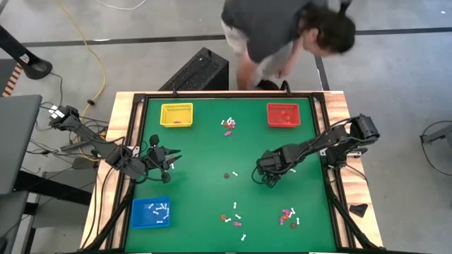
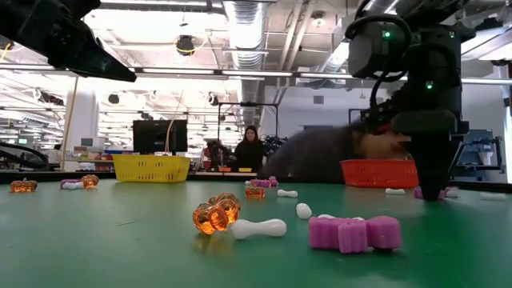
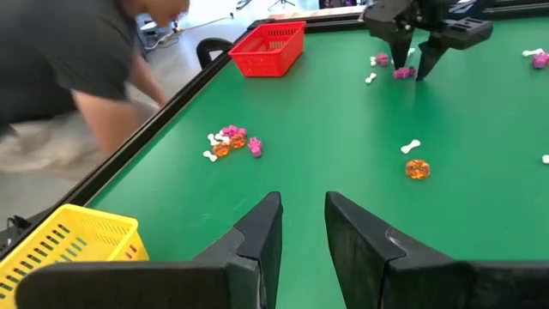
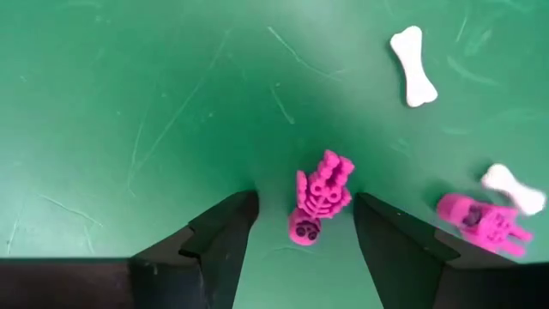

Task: Sort Halloween decoration
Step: Put the pink skeleton toy into the yellow bin

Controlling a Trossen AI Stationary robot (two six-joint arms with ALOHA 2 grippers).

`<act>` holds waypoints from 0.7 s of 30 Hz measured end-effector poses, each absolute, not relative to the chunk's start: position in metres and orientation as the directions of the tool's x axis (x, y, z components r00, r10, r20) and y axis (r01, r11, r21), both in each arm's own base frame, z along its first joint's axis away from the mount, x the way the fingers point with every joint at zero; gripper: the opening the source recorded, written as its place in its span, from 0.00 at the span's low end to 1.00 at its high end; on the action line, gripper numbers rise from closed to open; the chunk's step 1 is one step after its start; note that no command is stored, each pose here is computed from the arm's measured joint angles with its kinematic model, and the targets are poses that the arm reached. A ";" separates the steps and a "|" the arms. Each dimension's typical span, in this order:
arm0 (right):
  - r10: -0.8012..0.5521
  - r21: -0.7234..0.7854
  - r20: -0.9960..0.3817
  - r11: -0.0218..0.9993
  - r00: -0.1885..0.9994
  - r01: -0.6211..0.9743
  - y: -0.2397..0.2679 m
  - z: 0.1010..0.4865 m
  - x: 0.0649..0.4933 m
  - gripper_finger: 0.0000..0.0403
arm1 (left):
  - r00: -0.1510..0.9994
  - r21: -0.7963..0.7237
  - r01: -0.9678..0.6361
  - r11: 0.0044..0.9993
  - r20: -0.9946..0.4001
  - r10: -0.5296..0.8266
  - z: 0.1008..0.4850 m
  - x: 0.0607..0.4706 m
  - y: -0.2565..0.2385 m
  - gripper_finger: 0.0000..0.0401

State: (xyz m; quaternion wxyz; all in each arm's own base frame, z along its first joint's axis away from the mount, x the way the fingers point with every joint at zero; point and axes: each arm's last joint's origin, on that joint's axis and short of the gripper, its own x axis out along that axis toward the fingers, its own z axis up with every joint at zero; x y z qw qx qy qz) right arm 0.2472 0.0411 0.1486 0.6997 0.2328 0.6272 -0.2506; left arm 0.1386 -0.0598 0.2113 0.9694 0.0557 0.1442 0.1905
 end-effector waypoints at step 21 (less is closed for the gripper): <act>-0.087 0.119 -0.942 0.815 0.323 0.566 0.036 0.194 0.291 0.05 | 0.887 0.180 -0.347 0.920 -0.254 0.385 0.212 0.139 -0.060 0.20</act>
